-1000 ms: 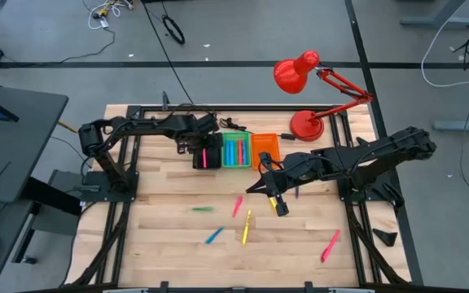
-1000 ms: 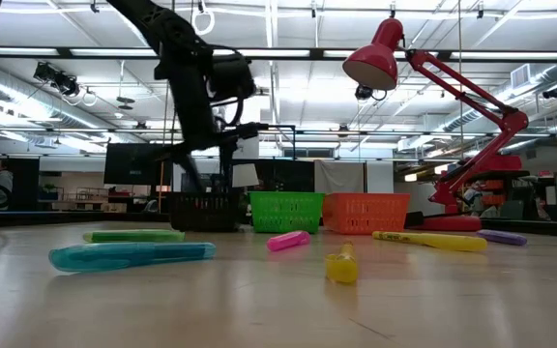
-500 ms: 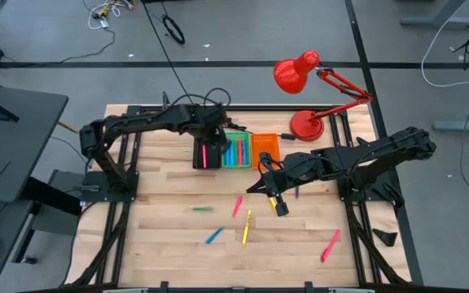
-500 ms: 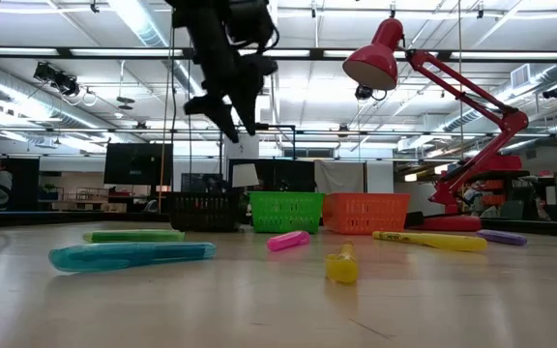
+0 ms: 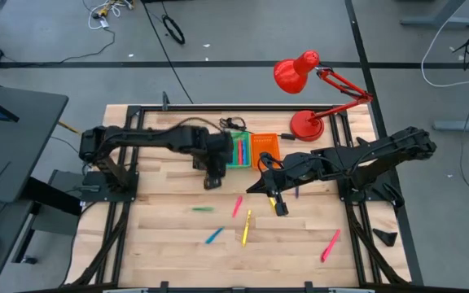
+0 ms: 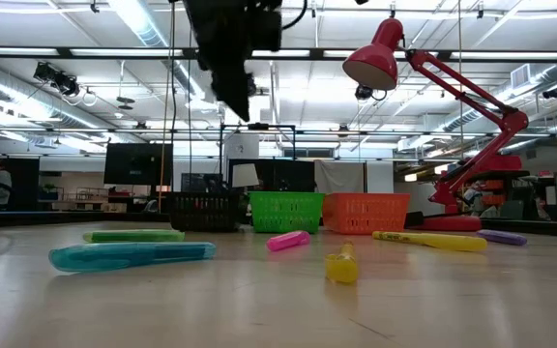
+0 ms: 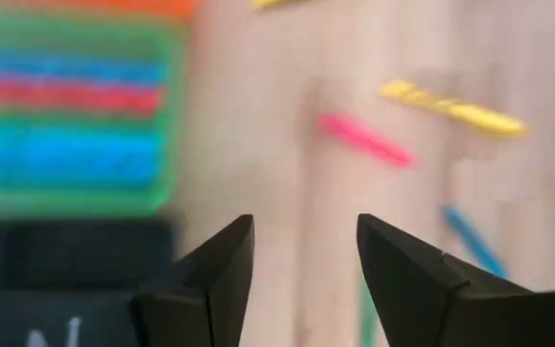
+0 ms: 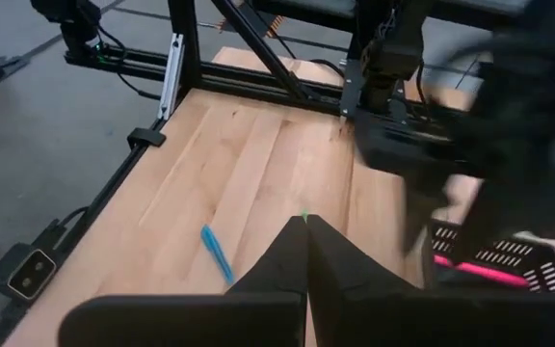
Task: Pick & Place Markers
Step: Put the large pink pen into the black bin
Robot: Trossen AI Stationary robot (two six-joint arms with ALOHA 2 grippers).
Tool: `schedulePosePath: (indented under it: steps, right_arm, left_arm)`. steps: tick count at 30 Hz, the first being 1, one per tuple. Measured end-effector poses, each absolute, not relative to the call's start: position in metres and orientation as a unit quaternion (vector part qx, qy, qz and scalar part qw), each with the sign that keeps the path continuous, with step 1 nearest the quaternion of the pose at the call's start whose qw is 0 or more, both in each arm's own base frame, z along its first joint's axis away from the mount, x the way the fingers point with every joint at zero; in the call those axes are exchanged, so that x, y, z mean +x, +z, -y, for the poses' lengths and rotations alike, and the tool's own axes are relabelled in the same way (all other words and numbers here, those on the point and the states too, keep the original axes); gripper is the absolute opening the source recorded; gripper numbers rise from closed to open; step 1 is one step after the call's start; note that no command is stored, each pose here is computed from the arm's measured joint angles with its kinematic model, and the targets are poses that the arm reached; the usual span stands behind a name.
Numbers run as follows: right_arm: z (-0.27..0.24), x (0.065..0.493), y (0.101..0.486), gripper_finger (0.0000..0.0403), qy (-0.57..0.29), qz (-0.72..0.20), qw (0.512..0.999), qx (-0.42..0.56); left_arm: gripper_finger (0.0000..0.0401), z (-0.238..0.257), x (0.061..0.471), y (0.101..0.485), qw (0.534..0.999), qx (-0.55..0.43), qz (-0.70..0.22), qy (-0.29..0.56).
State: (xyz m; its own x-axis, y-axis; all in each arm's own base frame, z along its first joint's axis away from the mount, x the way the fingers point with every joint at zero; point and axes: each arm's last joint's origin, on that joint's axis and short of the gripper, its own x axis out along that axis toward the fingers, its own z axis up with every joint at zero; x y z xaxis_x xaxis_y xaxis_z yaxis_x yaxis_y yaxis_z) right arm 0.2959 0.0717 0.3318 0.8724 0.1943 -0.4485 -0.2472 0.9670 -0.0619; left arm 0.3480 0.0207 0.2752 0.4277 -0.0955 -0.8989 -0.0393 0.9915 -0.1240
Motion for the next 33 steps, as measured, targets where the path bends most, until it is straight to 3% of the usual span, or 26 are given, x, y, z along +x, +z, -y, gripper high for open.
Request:
schedulePosePath:
  steps: [5, 14, 25, 33]
  right_arm:
    - [-0.072, 0.296, 0.332, 0.0000, 0.110, -0.228, 0.967, -0.042]
    - [-0.073, 0.292, 0.326, 0.0000, 0.142, -0.264, 0.954, -0.001]
    - [-0.073, 0.286, 0.317, 0.0000, 0.156, -0.322, 0.934, -0.001]
    - [-0.073, 0.284, 0.314, 0.0000, 0.154, -0.336, 0.929, -0.001]
  left_arm:
    - [0.0187, 0.022, 0.356, 0.270, 0.893, -0.034, -0.440, -0.086]
    - [0.0152, 0.064, 0.340, 0.254, 0.944, -0.046, -0.309, -0.106]
    - [0.0133, 0.074, 0.312, 0.258, 0.982, -0.128, -0.090, -0.107]
    - [0.0136, 0.073, 0.305, 0.277, 0.994, -0.040, -0.011, -0.101]
